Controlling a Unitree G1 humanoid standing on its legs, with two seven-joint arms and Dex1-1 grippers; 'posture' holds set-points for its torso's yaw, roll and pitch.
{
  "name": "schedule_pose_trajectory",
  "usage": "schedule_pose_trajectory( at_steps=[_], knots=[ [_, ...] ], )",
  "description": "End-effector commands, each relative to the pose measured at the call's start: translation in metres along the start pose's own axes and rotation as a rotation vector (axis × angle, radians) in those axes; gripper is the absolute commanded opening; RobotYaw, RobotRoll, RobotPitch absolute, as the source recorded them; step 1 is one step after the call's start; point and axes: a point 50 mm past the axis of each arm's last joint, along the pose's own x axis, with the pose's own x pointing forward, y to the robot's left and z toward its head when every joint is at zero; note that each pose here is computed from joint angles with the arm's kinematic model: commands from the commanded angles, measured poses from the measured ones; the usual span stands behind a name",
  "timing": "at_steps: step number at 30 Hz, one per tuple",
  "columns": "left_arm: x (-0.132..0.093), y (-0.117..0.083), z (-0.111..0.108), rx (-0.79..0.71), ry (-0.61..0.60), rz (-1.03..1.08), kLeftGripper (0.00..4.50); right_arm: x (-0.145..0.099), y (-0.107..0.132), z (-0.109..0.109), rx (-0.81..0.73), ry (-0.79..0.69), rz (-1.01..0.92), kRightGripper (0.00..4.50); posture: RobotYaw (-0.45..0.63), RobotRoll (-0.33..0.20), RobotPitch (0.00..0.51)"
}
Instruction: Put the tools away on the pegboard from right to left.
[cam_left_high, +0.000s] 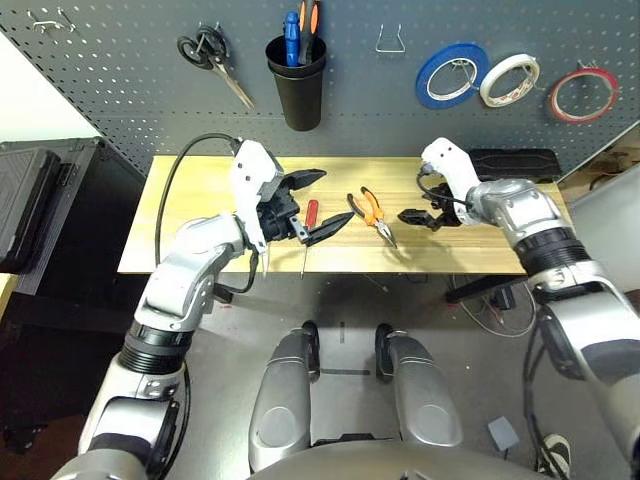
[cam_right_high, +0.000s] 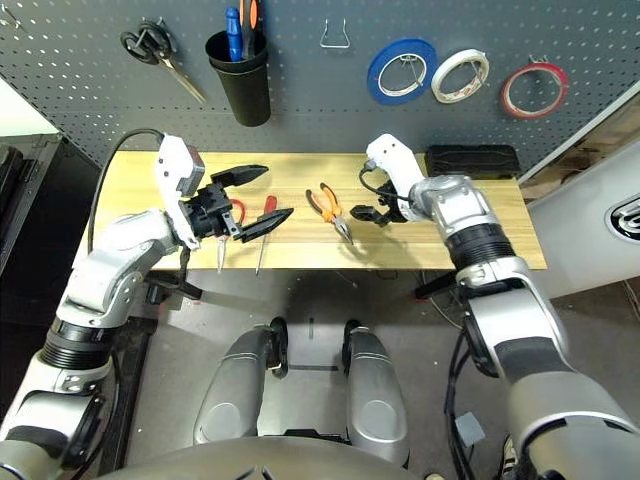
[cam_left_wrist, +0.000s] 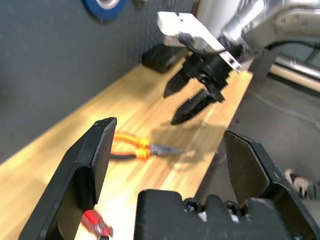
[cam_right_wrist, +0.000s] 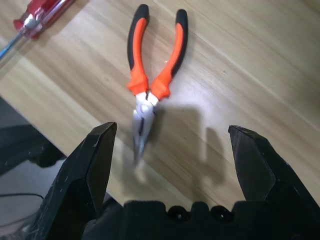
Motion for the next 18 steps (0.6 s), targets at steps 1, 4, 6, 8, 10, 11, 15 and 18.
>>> schedule_pose_trajectory(
  at_steps=[1, 4, 6, 8, 10, 11, 15, 18],
  knots=[
    [-0.004, -0.010, -0.016, -0.040, 0.104, -0.064, 4.50, 0.012, 0.006, -0.007, 0.012, 0.041, -0.039, 4.49, 0.01, 0.000, 0.335],
    [-0.008, -0.012, -0.020, -0.054, 0.140, -0.085, 4.50, 0.021, 0.012, -0.008, 0.026, 0.062, -0.060, 4.49, 0.02, 0.000, 0.350],
    [-0.011, -0.012, -0.021, -0.058, 0.154, -0.086, 4.50, 0.026, 0.015, -0.007, 0.041, 0.069, -0.074, 4.49, 0.02, 0.000, 0.358],
    [-0.013, -0.011, -0.021, -0.062, 0.157, -0.080, 4.50, 0.031, 0.018, -0.005, 0.053, 0.072, -0.094, 4.49, 0.03, 0.000, 0.360],
    [-0.014, -0.012, -0.020, -0.066, 0.156, -0.078, 4.50, 0.036, 0.023, -0.003, 0.065, 0.074, -0.098, 4.49, 0.03, 0.000, 0.362],
    [-0.015, -0.012, -0.020, -0.068, 0.156, -0.078, 4.50, 0.038, 0.026, -0.002, 0.072, 0.074, -0.096, 4.49, 0.03, 0.000, 0.363],
    [-0.016, -0.014, -0.019, -0.072, 0.156, -0.078, 4.50, 0.045, 0.034, 0.000, 0.078, 0.074, -0.094, 4.49, 0.04, 0.000, 0.362],
    [-0.016, -0.015, -0.018, -0.077, 0.152, -0.071, 4.50, 0.050, 0.040, -0.001, 0.072, 0.079, -0.103, 4.49, 0.05, 0.000, 0.363]
  ],
)
